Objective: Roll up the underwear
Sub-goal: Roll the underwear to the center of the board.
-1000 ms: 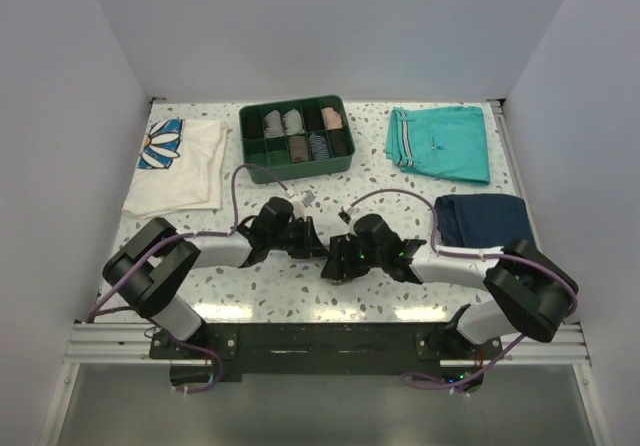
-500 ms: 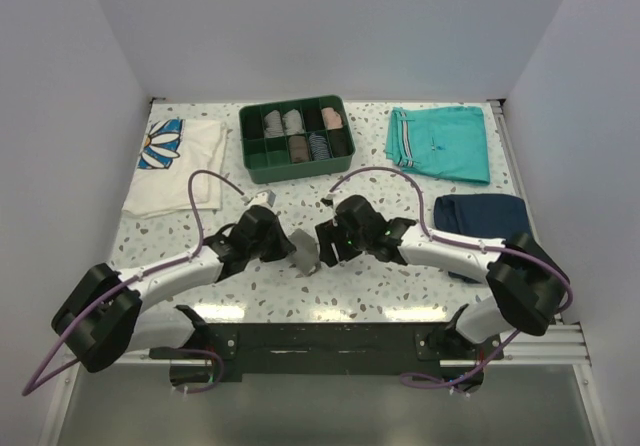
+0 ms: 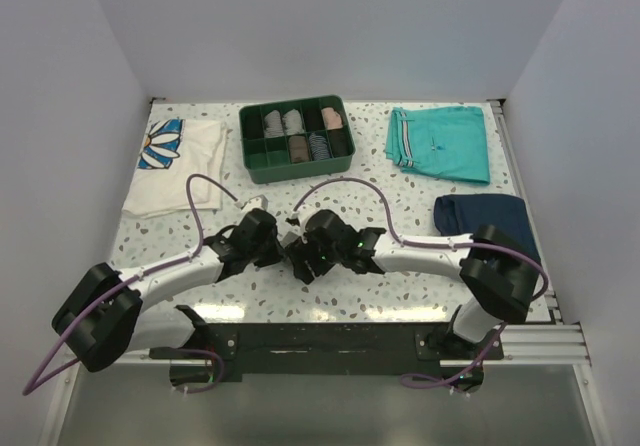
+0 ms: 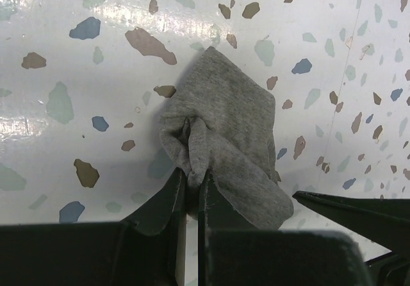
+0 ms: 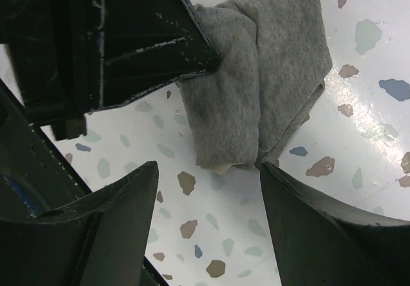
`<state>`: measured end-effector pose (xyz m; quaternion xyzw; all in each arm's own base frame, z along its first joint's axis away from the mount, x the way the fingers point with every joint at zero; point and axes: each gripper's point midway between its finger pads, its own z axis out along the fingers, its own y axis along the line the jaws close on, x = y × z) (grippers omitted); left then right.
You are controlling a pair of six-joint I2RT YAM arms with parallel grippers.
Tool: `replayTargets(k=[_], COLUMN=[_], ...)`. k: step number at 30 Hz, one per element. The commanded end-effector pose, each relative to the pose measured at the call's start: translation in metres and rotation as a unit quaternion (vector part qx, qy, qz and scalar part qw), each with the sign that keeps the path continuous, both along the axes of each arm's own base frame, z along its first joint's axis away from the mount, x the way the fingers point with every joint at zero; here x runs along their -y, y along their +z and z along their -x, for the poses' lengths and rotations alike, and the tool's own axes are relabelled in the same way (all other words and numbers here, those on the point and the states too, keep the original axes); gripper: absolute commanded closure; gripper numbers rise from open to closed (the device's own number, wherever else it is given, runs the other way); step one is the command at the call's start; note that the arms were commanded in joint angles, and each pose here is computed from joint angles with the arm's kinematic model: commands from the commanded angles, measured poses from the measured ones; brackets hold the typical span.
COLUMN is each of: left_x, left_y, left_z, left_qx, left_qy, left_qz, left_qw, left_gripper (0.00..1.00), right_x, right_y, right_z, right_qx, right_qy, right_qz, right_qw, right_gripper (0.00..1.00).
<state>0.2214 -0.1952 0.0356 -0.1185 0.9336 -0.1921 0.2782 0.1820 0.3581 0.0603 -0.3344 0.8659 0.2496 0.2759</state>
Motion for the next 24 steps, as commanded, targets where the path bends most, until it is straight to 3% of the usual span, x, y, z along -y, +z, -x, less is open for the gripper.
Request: replayTargets(k=[1, 20, 24], left_x=[-0.009, -0.005, -0.005], left_y=[-0.005, -0.005, -0.003], left_z=[-0.001, 0.0, -0.002], left_qx=[-0.006, -0.011, -0.011], left_qy=[0.016, 0.013, 0.013], left_qz=[-0.018, -0.014, -0.015], left_qw=[1.0, 1.0, 1.0], left_gripper=[1.0, 1.0, 1.0], right_x=[-0.025, -0.04, -0.04], right_y=[0.027, -0.002, -0.013], right_z=[-0.019, -0.018, -0.017], right_qx=[0.041, 0.028, 0.019], right_qy=[0.003, 0.01, 0.007], right_qz=[-0.042, -0.063, -0.06], right_qw=[0.998, 0.998, 0.998], right_gripper=[0.31, 0.33, 0.44])
